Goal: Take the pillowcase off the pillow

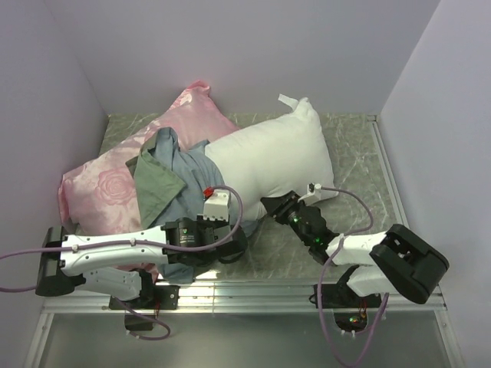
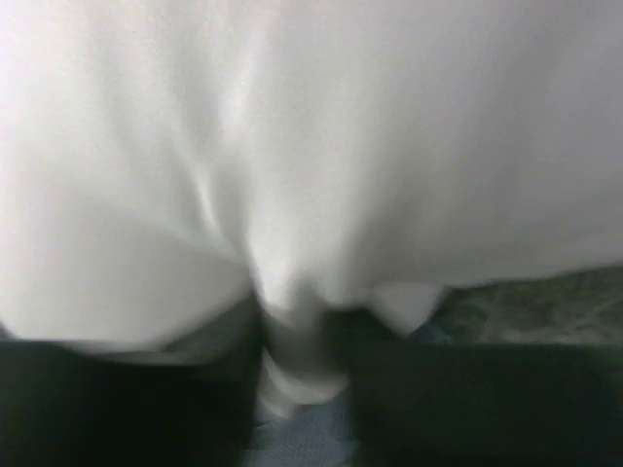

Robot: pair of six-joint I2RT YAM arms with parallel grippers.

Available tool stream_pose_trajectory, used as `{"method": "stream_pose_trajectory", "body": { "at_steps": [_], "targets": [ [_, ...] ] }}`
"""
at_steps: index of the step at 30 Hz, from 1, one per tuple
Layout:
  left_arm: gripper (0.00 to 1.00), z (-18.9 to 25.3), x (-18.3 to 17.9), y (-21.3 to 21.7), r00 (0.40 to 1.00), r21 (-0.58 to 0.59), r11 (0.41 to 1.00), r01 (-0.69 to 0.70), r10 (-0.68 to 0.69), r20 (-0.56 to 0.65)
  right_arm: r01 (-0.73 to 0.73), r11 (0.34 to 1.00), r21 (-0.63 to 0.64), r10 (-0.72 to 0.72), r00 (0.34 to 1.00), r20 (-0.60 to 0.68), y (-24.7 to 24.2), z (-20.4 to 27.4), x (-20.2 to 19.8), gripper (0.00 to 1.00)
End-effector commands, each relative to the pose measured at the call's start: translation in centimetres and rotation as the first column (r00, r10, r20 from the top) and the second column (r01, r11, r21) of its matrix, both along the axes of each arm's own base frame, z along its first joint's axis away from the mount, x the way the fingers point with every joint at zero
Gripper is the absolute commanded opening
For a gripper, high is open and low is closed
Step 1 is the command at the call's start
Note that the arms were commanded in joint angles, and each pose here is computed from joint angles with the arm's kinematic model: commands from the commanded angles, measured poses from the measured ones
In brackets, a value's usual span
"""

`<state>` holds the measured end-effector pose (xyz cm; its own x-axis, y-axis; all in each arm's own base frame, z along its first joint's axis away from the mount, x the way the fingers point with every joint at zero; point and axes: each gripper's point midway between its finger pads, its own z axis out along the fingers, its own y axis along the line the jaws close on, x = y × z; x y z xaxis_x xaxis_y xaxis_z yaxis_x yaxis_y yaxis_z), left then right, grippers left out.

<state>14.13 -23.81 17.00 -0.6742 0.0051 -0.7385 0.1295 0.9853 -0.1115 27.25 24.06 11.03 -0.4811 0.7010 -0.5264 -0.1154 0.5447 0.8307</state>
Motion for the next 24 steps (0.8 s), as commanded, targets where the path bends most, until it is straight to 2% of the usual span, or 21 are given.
{"method": "stream_pose_trajectory", "body": {
  "at_steps": [1,2,4,5,6,7,8,9,10,11,12,14,17,18,20,24],
  "targets": [
    [0.01,1.8,-1.0,-0.4,0.998,-0.064,0.997,0.051,-0.052,-0.021,0.094,0.99,0.109,-0.106,0.988,0.111,-0.1,5.4,2.2,0.1],
    [0.01,2.0,-1.1,-0.3,0.998,-0.073,0.996,0.054,-0.056,-0.02,0.11,0.985,0.132,-0.129,0.98,0.148,-0.5,7.8,2.3,0.0],
    [0.01,2.7,-1.2,0.0,0.998,-0.099,0.993,0.061,-0.063,-0.013,0.2,0.978,0.06,-0.206,0.97,0.126,-2.5,7.8,2.5,0.0],
    [0.01,2.9,-1.2,0.1,0.998,-0.108,0.992,0.061,-0.062,-0.009,0.237,0.966,0.103,-0.252,0.951,0.179,-3.5,11.8,2.5,0.0],
    [0.01,3.2,-1.3,0.2,0.998,-0.119,0.991,0.068,-0.069,-0.007,0.278,0.961,-0.008,-0.275,0.954,0.123,-4.5,10.4,2.3,0.0],
    [0.01,3.5,-1.2,0.1,0.998,-0.125,0.99,0.069,-0.069,0.0,0.346,0.938,-0.03,-0.339,0.931,0.133,-6.1,11.8,2.6,0.0],
    [0.01,3.8,-1.1,0.0,0.997,-0.136,0.988,0.072,-0.072,0.003,0.374,0.927,-0.007,-0.367,0.913,0.181,-6.9,16.3,2.5,0.0],
    [0.0,3.9,-1.1,-0.2,0.996,-0.133,0.988,0.084,-0.083,0.008,0.401,0.91,-0.103,-0.383,0.91,0.158,-8.0,15.8,2.2,0.0],
    [0.01,4.0,-1.1,-0.5,0.996,-0.144,0.986,0.089,-0.089,0.007,0.427,0.896,-0.121,-0.405,0.899,0.168,-8.8,17.2,2.1,0.0],
    [0.0,4.1,-1.1,-0.8,0.996,-0.144,0.985,0.092,-0.092,0.01,0.465,0.88,-0.098,-0.438,0.873,0.213,-9.7,21.3,2.1,0.0],
    [0.0,4.1,-1.0,-0.9,0.995,-0.14,0.986,0.095,-0.094,0.013,0.472,0.864,-0.172,-0.438,0.876,0.204,-10.4,21.2,1.8,0.0],
    [0.01,3.9,-1.0,-1.3,0.995,-0.132,0.987,0.095,-0.095,0.011,0.509,0.841,-0.185,-0.461,0.852,0.249,-11.5,24.8,1.7,0.0],
    [0.0,3.2,-1.3,-1.5,0.994,-0.141,0.985,0.103,-0.105,-0.006,0.54,0.8,-0.261,-0.471,0.835,0.283,-12.5,27.2,1.8,0.0],
    [0.0,2.7,-1.8,-1.7,0.992,-0.175,0.977,0.12,-0.126,-0.023,0.569,0.761,-0.311,-0.494,0.819,0.291,-13.4,28.3,2.3,0.0],
    [0.0,2.5,-1.9,-1.6,0.991,-0.184,0.975,0.123,-0.131,-0.028,0.583,0.734,-0.349,-0.503,0.811,0.298,-14.3,28.3,2.7,0.0],
    [0.01,0.9,-3.0,-0.9,0.986,-0.226,0.965,0.133,-0.152,-0.068,0.613,0.703,-0.361,-0.531,0.79,0.308,-15.7,30.3,4.1,0.0]
  ]
}}
